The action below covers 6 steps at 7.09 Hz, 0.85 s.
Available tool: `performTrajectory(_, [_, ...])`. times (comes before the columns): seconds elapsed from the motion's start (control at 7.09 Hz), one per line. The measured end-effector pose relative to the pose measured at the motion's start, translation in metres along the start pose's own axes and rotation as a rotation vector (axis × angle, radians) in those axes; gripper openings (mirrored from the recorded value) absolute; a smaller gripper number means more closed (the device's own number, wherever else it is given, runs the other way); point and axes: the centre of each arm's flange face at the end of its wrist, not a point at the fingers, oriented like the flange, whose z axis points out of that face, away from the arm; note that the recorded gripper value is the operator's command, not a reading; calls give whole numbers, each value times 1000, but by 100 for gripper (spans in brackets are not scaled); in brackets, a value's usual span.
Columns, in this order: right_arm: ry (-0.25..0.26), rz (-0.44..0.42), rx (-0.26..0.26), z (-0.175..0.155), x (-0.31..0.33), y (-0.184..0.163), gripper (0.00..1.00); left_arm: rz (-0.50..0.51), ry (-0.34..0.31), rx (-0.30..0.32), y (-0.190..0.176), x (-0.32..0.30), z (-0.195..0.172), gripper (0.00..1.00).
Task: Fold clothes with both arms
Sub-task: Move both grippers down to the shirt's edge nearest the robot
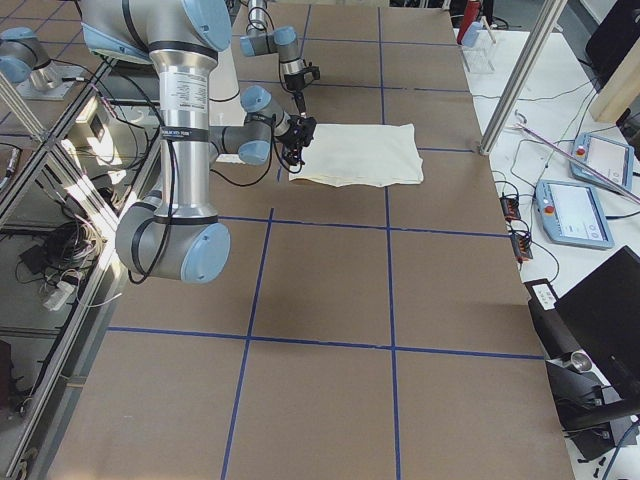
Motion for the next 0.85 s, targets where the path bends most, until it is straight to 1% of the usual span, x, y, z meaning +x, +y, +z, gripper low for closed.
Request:
performTrajectory(0.28, [3,3,2,1,1,0,100,9,-18,-13,11,4,6,61])
performTrajectory(0.56, [3,4,7,1,2,-1,100,18,-36,-13,15,2,15,59])
performTrajectory(0.85, [3,8,14,2,2,-1,100,21,-38,-13,16,3,18,52])
